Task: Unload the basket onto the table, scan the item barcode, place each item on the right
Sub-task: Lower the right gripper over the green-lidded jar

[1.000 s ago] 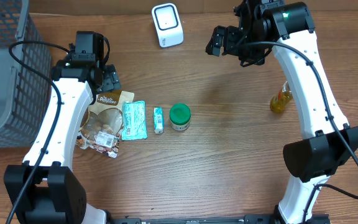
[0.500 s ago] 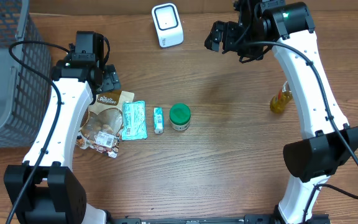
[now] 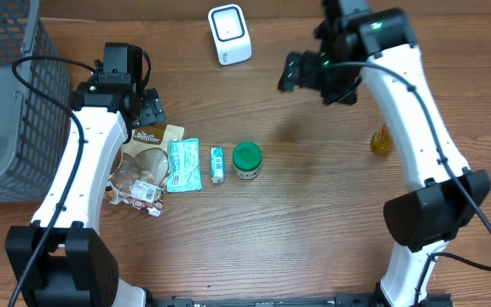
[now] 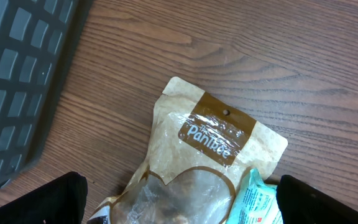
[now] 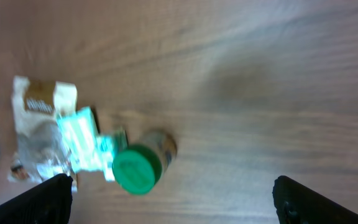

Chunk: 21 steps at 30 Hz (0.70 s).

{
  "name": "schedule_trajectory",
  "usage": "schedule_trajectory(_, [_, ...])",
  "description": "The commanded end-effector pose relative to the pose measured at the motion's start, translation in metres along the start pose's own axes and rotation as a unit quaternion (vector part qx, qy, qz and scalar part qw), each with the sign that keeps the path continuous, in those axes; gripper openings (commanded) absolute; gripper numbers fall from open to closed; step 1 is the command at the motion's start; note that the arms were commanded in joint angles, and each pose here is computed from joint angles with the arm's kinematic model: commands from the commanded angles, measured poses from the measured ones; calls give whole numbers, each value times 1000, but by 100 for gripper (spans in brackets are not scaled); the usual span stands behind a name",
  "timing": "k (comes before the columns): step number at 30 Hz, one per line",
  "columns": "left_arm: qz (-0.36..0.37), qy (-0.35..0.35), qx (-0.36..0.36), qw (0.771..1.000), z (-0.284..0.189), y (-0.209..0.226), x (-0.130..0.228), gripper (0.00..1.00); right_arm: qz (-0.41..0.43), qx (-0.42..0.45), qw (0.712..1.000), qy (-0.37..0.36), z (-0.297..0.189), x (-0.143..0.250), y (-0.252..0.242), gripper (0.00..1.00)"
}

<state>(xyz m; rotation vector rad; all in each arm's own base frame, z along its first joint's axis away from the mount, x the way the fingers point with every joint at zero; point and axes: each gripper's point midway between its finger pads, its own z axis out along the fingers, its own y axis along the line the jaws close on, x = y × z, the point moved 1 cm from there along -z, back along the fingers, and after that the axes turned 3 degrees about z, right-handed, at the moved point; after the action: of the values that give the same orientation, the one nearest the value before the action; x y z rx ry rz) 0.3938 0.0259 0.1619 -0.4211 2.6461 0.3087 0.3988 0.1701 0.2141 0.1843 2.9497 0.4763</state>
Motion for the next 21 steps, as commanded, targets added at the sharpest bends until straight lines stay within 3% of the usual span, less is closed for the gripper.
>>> schedule_trajectory(1, [5, 0, -5, 1000, 2, -2, 0, 100, -8, 18, 1000, 17, 16, 22, 15, 100])
schedule_trajectory(8, [5, -1, -5, 1000, 2, -2, 0, 100, 43, 113, 992, -38, 64, 38, 22, 100])
schedule_trajectory(15, [5, -1, -5, 1000, 2, -2, 0, 100, 33, 116, 989, -81, 111, 58, 46, 100])
schedule_trajectory(21, [5, -1, -5, 1000, 2, -2, 0, 100, 47, 173, 971, -157, 121, 62, 38, 100])
